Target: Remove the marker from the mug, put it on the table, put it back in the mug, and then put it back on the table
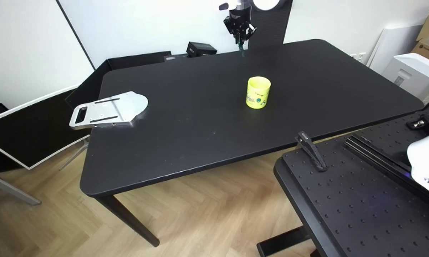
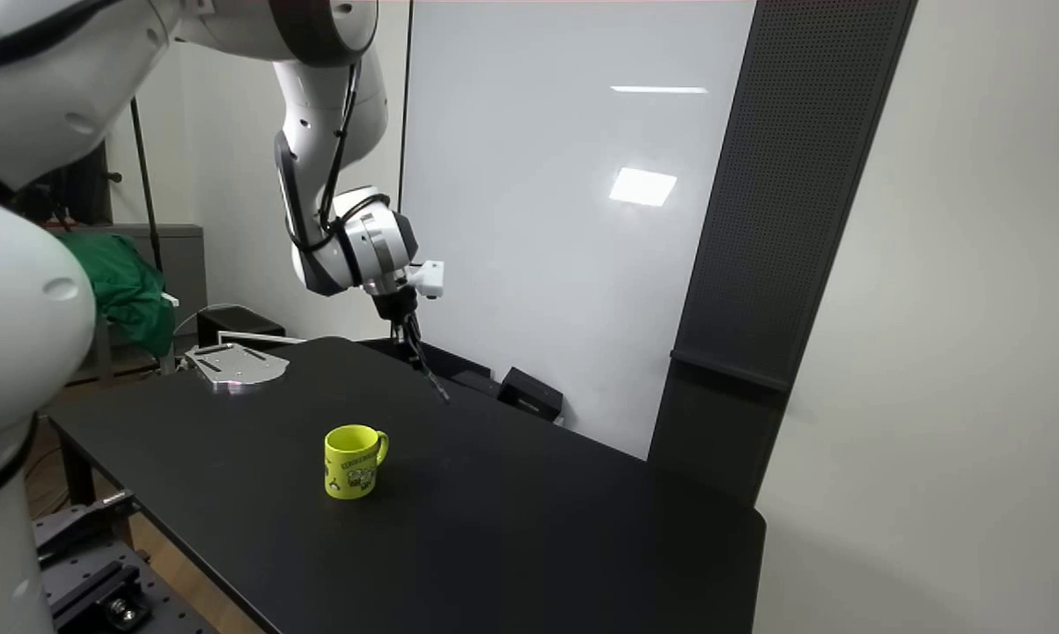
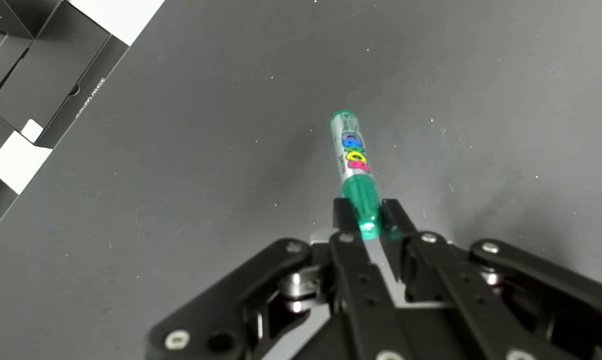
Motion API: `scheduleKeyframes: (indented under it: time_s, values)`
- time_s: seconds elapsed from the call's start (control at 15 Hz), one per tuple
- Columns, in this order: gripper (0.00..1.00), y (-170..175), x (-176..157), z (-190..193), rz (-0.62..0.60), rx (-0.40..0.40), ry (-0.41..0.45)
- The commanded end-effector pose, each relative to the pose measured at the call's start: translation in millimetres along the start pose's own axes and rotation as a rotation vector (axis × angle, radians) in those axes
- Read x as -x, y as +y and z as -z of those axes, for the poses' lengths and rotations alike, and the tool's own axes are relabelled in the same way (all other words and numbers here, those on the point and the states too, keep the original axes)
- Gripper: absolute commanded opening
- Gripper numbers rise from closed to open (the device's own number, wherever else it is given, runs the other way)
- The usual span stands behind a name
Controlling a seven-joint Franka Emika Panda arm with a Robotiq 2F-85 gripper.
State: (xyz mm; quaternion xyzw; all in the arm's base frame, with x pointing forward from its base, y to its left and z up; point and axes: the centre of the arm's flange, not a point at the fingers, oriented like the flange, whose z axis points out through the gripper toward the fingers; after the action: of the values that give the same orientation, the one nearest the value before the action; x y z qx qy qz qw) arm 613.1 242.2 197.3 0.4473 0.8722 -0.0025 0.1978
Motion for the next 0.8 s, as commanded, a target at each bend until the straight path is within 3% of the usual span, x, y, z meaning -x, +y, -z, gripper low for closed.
scheduleKeyframes:
  time_s: [0.0,0.73]
  values:
    - [0.05,16,1,-22,-0.021,0.000,-0.028]
    - [0.05,24,-16,-73,-0.037,-0.041,0.002]
